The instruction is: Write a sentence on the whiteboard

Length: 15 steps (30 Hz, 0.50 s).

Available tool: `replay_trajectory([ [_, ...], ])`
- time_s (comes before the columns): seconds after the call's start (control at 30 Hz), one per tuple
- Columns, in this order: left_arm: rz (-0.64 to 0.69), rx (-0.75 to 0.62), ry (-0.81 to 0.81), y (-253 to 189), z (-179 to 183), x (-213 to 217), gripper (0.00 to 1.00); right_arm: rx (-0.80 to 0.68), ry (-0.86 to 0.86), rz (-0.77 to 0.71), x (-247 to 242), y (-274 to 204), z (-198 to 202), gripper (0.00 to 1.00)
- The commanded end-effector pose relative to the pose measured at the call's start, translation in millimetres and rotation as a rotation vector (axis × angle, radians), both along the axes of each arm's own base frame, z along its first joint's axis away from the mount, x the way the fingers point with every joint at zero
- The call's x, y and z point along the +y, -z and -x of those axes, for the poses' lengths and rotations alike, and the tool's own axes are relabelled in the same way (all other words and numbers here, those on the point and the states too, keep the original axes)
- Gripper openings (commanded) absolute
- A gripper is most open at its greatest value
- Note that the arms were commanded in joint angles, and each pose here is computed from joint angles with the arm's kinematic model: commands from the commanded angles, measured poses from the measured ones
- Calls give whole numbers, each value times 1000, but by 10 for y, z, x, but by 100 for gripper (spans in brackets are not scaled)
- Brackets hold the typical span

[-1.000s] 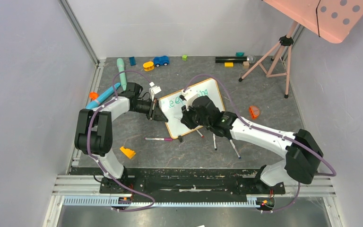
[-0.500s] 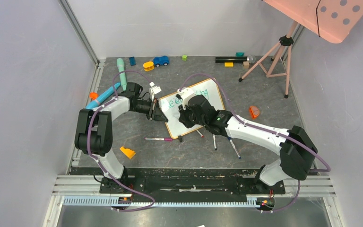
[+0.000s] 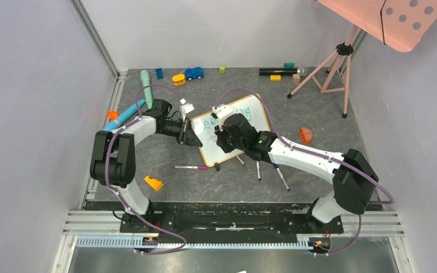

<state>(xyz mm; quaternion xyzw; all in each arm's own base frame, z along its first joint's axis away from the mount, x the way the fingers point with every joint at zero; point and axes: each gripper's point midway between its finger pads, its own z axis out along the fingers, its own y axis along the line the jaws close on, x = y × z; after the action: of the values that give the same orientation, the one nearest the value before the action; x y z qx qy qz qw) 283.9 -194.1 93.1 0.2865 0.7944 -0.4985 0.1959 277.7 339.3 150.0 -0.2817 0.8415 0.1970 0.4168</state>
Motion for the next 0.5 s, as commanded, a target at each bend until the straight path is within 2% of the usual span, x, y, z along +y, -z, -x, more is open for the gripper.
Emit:
replay_trajectory([
  [0.0, -130, 94, 36, 393, 241, 37, 2, -48, 25, -18, 62, -185, -114, 0],
  [0.47, -131, 92, 37, 395, 247, 40, 2, -11, -14, 24, 72, -20, -56, 0],
])
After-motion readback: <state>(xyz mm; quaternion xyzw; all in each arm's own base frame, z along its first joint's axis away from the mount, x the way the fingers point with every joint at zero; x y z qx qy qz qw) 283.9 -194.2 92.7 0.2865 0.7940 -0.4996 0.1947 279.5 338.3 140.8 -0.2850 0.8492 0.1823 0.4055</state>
